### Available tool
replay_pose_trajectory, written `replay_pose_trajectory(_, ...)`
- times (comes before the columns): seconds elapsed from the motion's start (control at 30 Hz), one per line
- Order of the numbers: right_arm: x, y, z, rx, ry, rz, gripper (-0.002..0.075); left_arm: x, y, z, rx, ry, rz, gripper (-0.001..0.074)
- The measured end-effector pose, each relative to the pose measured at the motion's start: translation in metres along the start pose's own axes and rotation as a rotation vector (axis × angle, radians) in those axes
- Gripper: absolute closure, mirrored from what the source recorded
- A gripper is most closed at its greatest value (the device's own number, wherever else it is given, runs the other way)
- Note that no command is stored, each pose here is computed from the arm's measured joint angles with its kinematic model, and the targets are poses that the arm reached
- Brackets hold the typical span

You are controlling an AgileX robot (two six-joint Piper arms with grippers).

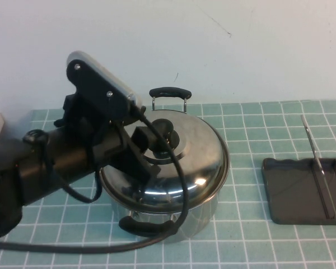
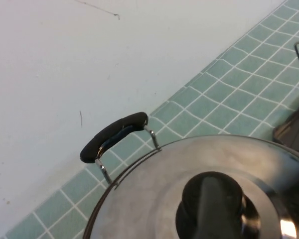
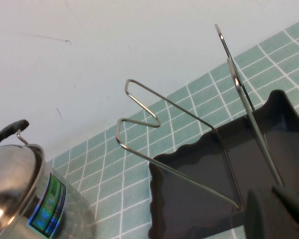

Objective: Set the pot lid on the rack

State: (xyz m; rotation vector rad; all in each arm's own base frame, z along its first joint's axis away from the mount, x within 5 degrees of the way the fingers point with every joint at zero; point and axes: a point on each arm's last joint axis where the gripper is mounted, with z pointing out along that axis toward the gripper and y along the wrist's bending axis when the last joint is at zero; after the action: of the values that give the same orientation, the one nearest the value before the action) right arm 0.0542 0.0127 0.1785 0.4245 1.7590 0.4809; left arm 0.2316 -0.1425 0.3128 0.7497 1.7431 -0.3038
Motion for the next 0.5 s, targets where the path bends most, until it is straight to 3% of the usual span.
replay_pose_trajectory(0.13, 0.0, 0.0, 0.0, 0.0, 0.0, 0.0, 0.0727, -0.002, 0.005, 0.017, -0.027, 0.025, -0.041, 0.0171)
replay_pose_trajectory(0.2, 0.0, 0.0, 0.0, 0.0, 0.0, 0.0, 0.0727, -0.002, 0.007, 0.025, -0.032, 0.037, -0.077, 0.0101)
replay_pose_trajectory(0.33, 0.0, 0.0, 0.0, 0.0, 0.0, 0.0, 0.0727, 0.009, 0.004, 0.046, -0.004, 0.087, -0.124, 0.0076)
replay_pose_trajectory(0.5, 0.0, 0.0, 0.0, 0.0, 0.0, 0.0, 0.0727, 0.026, 0.002, 0.068, 0.013, 0.156, -0.15, 0.0134)
